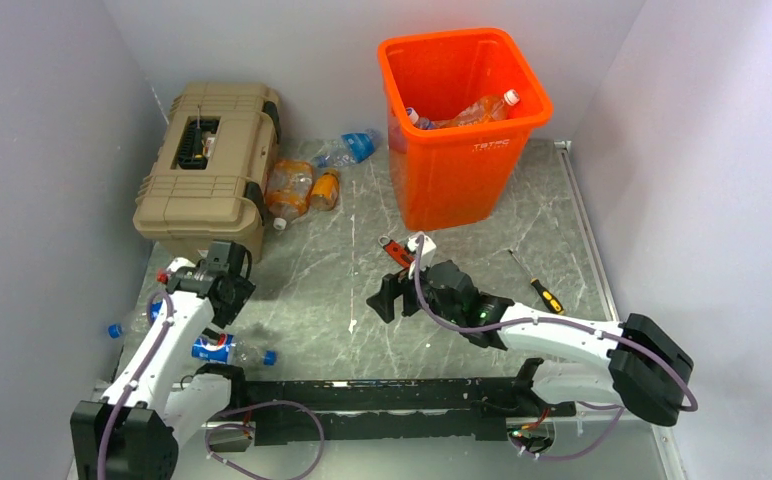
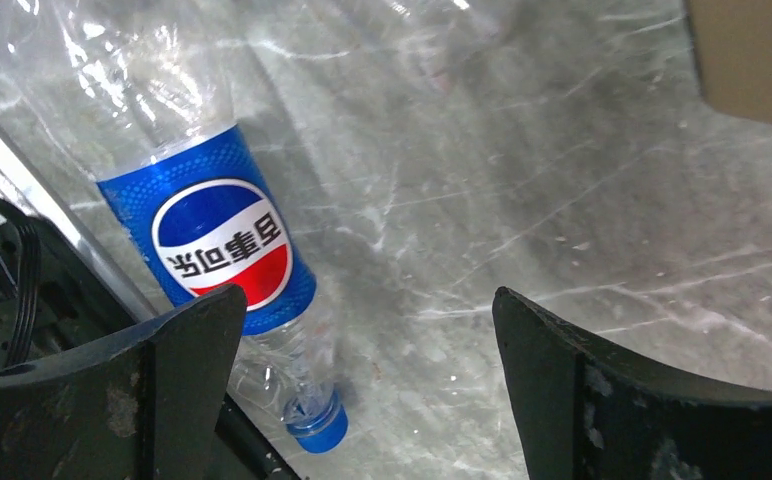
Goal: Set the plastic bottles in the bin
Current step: Pick up the plastic bottle from the corner of the board.
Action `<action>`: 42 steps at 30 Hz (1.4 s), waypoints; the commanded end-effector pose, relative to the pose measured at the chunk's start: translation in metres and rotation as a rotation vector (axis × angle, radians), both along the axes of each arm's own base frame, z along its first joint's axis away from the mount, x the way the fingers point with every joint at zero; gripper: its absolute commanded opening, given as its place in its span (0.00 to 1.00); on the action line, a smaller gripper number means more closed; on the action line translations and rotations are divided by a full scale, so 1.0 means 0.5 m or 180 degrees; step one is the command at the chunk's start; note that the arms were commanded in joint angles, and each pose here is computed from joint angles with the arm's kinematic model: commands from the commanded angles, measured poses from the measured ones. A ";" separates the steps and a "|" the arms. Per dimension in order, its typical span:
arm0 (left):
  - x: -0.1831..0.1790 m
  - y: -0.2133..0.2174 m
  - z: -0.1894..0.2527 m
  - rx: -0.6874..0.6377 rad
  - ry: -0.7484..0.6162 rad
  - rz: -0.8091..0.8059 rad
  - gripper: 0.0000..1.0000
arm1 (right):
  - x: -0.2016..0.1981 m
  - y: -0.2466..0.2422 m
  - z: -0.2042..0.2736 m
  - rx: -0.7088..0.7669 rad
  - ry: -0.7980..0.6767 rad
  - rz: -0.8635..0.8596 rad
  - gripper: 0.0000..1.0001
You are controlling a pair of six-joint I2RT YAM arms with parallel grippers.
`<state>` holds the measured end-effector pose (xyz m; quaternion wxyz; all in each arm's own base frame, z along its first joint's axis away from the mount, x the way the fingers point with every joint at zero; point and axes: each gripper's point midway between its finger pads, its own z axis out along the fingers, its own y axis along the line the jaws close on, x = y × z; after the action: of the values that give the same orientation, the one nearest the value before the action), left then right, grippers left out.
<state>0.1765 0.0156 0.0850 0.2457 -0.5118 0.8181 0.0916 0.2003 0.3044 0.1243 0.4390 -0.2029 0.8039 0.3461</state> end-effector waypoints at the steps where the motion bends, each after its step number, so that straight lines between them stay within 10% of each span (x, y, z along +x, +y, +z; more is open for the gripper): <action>1: -0.020 -0.005 -0.009 -0.0209 0.0050 0.0098 1.00 | 0.006 0.003 0.052 0.0189 -0.0175 -0.0025 0.89; 10: -0.072 0.006 -0.043 -0.0390 0.0601 0.0778 0.99 | -0.008 -0.002 0.065 0.0240 -0.0194 0.0055 0.89; 42: -0.037 -0.029 -0.094 -0.0747 -0.0081 0.0305 0.69 | -0.035 -0.036 0.076 0.0336 -0.0173 0.0042 0.88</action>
<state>0.1480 0.0124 0.0218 0.1487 -0.6121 0.7749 0.0514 0.1834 0.2842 0.1450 0.4585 -0.1935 0.7826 0.3740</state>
